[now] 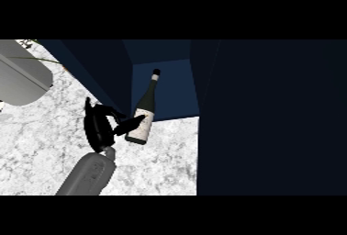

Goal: Pick up the wine, place it into the cabinet and close the cabinet

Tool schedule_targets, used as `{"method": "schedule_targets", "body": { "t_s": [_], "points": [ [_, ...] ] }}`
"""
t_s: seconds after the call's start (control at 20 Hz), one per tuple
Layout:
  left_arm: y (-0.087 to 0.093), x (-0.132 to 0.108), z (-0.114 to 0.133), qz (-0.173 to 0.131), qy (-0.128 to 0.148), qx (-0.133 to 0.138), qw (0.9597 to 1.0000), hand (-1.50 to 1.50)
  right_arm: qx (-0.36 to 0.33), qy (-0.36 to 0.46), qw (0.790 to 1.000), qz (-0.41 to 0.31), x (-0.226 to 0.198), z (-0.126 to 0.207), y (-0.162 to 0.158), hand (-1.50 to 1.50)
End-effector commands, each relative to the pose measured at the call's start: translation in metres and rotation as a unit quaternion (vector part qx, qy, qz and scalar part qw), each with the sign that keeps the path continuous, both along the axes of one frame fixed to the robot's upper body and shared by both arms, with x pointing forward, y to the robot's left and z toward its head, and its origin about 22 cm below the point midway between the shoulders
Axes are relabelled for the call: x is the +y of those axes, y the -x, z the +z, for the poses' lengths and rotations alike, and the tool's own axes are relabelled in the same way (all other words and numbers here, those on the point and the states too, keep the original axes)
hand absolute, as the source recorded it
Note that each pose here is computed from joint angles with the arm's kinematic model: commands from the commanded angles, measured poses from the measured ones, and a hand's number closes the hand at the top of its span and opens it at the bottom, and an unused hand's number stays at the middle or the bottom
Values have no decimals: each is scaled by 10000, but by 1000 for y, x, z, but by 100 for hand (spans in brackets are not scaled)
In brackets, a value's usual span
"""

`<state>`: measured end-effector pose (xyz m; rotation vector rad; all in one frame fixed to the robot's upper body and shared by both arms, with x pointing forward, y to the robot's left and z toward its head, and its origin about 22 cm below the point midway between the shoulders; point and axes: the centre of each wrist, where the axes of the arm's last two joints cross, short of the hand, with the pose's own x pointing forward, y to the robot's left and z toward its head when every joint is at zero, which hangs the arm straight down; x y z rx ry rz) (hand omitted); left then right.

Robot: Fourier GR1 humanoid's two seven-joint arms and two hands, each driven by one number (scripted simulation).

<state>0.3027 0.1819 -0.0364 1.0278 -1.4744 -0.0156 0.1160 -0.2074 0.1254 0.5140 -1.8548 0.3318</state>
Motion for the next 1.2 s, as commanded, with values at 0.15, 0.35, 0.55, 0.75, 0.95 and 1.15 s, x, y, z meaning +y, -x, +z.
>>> {"method": "schedule_targets", "body": {
  "t_s": [0.15, 0.35, 0.55, 0.75, 0.95, 1.15],
  "points": [
    [-37, -80, 69, -1083, 898, -820, 9866, -150, 9, -73, 10000, -3, -3, 10, 12, -150],
    [-33, -82, 82, -1258, 1288, -991, 9786, -150, 14, -162, 9998, -132, -3, 8, 10, -150],
    [-26, -84, 84, -1481, 1464, -1111, 9718, -150, 31, -144, 9998, -125, 1, 8, 9, -150],
    [-18, -87, 86, -1810, 1714, -1089, 9623, -150, -53, -113, 9998, -124, -2, 12, 9, -150],
    [-12, -87, 86, -2054, 1836, -1177, 9541, -150, 71, -142, 9997, -175, 0, 7, 9, -150],
    [-3, -93, 92, -2570, 1999, -1261, 9371, -150, 57, -113, 9994, -311, 0, 10, 8, -150]
  ]
}}
